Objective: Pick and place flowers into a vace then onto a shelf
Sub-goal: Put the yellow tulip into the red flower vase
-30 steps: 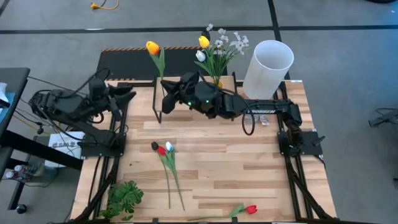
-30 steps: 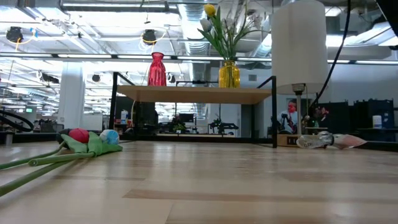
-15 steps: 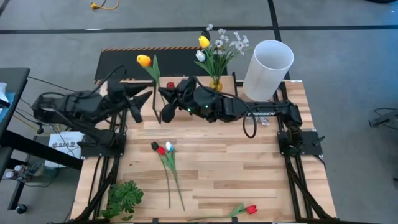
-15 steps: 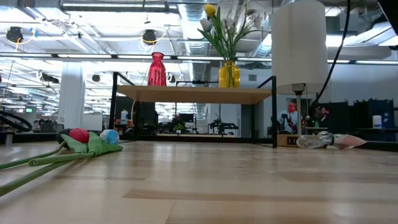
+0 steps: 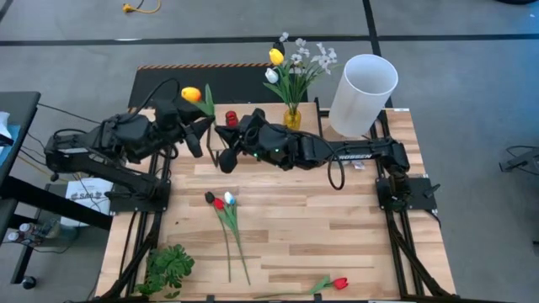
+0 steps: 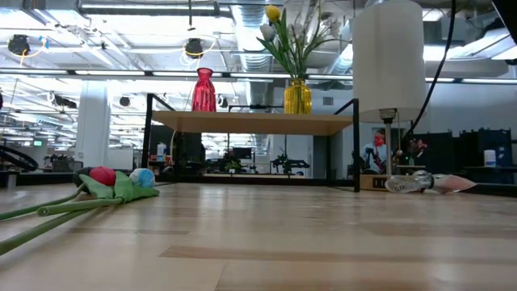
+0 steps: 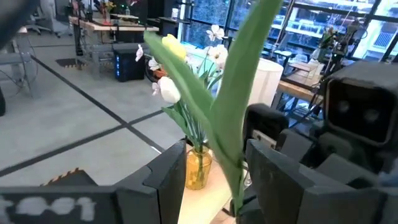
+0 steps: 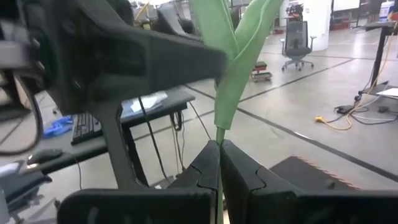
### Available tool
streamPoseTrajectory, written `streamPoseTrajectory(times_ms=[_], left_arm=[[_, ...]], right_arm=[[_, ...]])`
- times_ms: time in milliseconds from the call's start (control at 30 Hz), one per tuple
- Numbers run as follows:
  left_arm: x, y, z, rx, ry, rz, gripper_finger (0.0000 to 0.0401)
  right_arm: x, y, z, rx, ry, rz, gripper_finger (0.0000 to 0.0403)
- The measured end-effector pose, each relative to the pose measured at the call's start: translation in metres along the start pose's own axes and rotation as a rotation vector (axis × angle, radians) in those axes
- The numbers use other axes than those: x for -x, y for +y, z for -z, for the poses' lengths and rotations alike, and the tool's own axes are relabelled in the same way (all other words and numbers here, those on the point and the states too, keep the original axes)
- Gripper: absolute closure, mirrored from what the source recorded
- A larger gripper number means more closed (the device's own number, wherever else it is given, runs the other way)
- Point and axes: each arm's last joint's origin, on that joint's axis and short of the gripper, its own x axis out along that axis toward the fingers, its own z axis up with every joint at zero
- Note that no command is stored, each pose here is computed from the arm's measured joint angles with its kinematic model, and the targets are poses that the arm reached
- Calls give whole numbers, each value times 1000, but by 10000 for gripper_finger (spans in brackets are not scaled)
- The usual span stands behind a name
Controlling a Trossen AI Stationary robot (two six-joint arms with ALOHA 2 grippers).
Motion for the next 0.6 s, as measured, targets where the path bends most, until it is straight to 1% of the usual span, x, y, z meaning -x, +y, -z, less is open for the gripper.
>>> streamPoseTrajectory(times_ms=[133,200,300,467,600], left_arm=[[-9,-2,2,13,21,23,244],[-15,-5,7,4,49,30,244],[-23,-9,10,0,56,27,244],[-25,-10,10,5,48,17,244],[-22,-7,9,22,51,7,244]], right_arm=[[0,0,0,30,-3,1,403],[0,0,-1,31,-7,0,403],[-1,-2,-1,32,-4,5,403],[-1,-3,1,44,17,16,403],[-1,-4,2,50,20,60,403]])
